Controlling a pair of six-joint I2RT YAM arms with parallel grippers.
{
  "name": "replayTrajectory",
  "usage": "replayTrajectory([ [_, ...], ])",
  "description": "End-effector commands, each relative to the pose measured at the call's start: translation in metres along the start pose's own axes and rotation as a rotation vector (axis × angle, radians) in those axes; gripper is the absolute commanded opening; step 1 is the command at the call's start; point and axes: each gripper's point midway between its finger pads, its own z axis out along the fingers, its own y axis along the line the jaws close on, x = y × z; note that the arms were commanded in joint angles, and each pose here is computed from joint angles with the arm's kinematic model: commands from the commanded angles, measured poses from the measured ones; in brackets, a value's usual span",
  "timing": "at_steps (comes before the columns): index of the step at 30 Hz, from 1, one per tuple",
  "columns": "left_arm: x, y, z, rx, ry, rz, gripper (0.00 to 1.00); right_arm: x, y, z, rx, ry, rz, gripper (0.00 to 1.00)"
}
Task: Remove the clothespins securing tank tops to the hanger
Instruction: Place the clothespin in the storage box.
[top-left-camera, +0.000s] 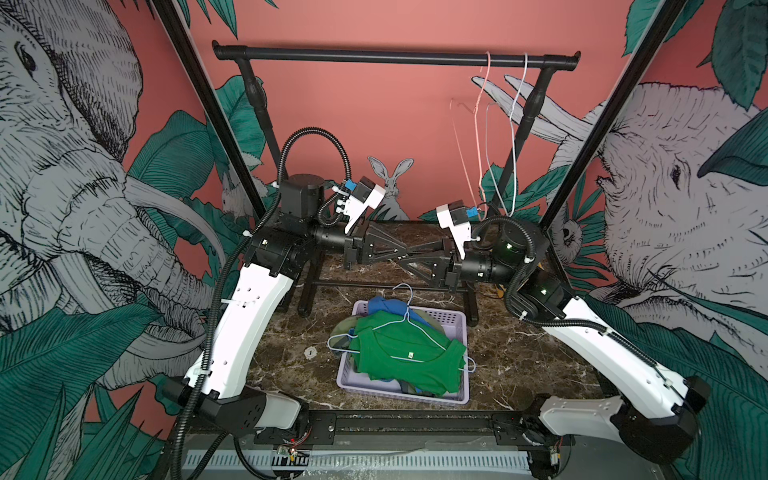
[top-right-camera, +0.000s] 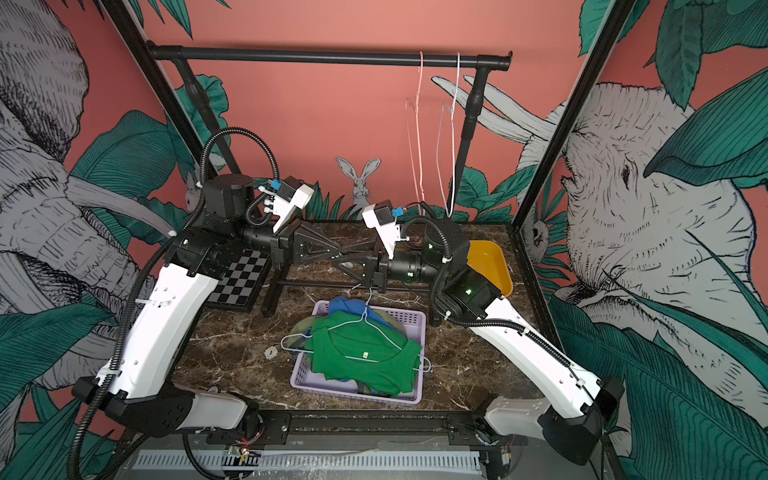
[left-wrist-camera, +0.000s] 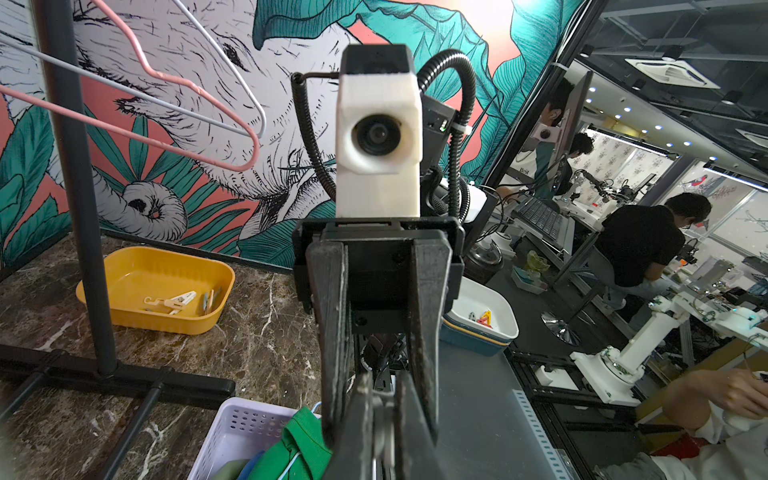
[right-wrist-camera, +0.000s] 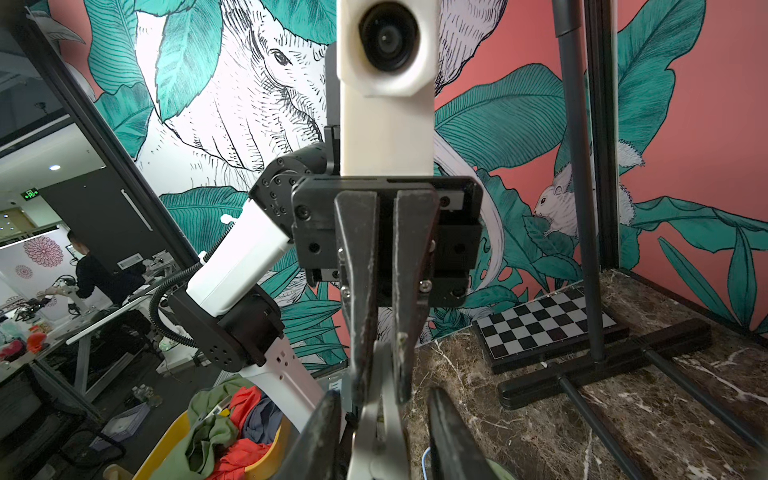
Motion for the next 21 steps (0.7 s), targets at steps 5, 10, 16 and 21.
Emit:
replayTrajectory([
  [5, -0.011, -0.024, -0.004, 0.026, -0.013, 0.071, 0.02, -0.003, 0.005, -0.002, -0.004, -0.016, -0.024, 0.33],
  [10, -0.01, -0.026, -0.004, 0.029, -0.012, 0.075, 0.02, -0.001, 0.002, -0.001, 0.005, -0.014, -0.023, 0.24],
  [16, -0.009, -0.026, -0.004, 0.034, -0.011, 0.071, 0.03, 0.001, -0.001, -0.001, 0.021, -0.01, -0.018, 0.13],
  [21, -0.009, -0.027, -0.004, 0.044, -0.011, 0.075, 0.3, 0.003, -0.005, -0.001, 0.039, -0.007, -0.016, 0.0],
])
